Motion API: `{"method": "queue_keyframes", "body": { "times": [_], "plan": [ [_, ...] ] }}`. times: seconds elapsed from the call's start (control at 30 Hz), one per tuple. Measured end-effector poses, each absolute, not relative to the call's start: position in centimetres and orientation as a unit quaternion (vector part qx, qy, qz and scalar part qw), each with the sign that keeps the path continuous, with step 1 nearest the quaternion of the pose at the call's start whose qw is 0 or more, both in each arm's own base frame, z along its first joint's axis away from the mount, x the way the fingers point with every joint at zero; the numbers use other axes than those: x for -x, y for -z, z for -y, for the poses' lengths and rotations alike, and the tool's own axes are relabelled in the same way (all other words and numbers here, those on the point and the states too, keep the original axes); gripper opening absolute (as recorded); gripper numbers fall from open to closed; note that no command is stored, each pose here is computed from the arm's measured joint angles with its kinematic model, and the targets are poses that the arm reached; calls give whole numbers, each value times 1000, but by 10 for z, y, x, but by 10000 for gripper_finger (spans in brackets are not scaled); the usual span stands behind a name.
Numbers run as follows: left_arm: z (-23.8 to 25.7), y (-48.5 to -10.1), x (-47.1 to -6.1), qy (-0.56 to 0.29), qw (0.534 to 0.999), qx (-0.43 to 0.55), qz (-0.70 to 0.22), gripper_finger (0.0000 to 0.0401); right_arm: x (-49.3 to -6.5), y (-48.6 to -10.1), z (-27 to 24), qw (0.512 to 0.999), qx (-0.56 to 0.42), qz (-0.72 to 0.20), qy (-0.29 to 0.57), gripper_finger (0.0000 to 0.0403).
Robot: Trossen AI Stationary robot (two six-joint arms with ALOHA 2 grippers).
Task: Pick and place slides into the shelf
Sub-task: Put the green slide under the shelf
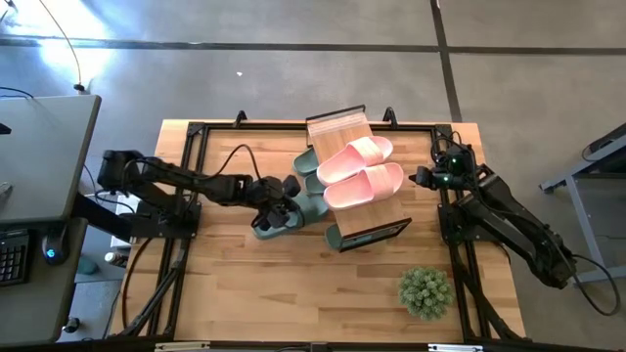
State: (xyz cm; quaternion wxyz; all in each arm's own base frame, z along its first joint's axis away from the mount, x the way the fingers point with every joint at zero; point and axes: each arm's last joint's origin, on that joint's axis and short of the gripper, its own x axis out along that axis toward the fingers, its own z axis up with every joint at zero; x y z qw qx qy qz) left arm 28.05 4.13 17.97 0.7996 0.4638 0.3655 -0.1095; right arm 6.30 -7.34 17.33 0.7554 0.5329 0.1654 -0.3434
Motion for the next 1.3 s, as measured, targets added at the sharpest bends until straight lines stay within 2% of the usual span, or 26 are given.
{"method": "queue_keyframes", "body": {
  "times": [0.43,1.1,1.3],
  "plan": [
    [-50,-172,-307,142,790,-479,-355,0,-63,-173,74,755,-532,-165,345,0],
    [-61,-157,-347,132,776,-487,-378,1,-63,-173,74,757,-529,-166,345,0],
    [-62,-163,-351,128,778,-489,-372,25,-63,-173,73,758,-528,-167,344,0]
  ]
}}
